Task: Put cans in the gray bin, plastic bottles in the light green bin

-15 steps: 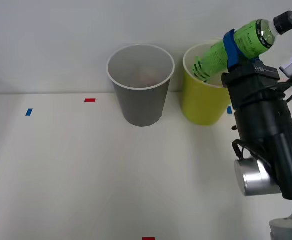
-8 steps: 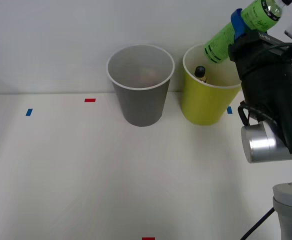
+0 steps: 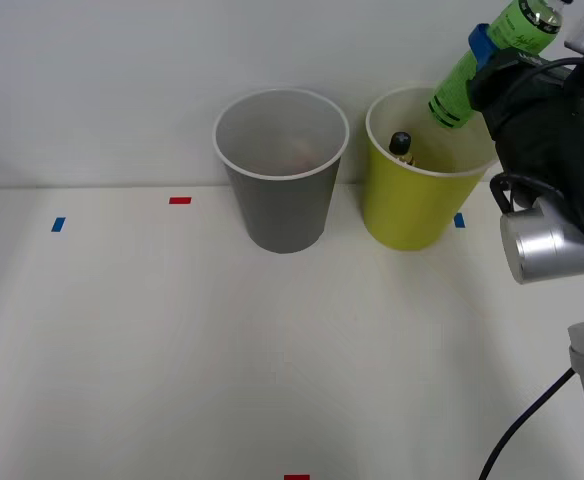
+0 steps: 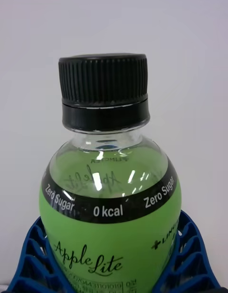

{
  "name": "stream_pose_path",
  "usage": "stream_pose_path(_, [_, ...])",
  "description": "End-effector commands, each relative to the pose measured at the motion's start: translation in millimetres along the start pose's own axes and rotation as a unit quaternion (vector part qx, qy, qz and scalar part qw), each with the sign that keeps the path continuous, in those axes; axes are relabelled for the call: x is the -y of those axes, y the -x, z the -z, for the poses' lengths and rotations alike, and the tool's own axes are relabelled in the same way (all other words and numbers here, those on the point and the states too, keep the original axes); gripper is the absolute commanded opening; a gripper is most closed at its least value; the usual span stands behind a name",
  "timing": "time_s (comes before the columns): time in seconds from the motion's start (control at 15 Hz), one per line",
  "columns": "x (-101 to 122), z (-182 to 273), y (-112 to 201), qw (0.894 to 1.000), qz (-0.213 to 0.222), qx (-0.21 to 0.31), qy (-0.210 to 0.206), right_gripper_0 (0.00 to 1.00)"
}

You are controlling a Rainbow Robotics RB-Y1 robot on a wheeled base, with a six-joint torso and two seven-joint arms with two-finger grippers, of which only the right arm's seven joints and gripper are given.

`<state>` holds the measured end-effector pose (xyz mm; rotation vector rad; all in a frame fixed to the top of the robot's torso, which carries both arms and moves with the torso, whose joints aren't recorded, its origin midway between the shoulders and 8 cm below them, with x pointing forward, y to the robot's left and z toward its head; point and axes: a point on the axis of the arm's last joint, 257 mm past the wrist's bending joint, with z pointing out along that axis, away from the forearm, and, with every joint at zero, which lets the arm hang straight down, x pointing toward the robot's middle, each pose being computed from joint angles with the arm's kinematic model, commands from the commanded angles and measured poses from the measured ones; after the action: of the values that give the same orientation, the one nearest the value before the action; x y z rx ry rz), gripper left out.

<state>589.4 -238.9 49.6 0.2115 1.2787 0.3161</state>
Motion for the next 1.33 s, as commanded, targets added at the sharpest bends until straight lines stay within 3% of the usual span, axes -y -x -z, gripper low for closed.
stream_pose_path(0.07, [17.0,-16.0,-6.0,0.999,0.049,0.004,-0.011,0.00])
stream_pose_path(0.27, [14.4,-15.7,-9.0,0.998,0.063,0.000,-0.007,0.00])
stream_pose_path(0.67, [10.8,-16.0,-11.2,0.999,0.047,-0.003,-0.002,0.00])
stream_pose_path(0.73, [11.2,-16.0,-10.4,0.999,0.047,-0.002,-0.002,0.07])
stream_pose_path(0.93, [13.3,-16.2,-9.9,0.999,0.046,-0.002,-0.004,0.83])
stream_pose_path(1.0, [13.2,-16.1,-8.9,0.999,0.046,-0.001,-0.004,1.00])
stream_pose_path(1.33, [11.0,-16.1,-9.0,0.999,0.042,-0.001,0.001,1.00])
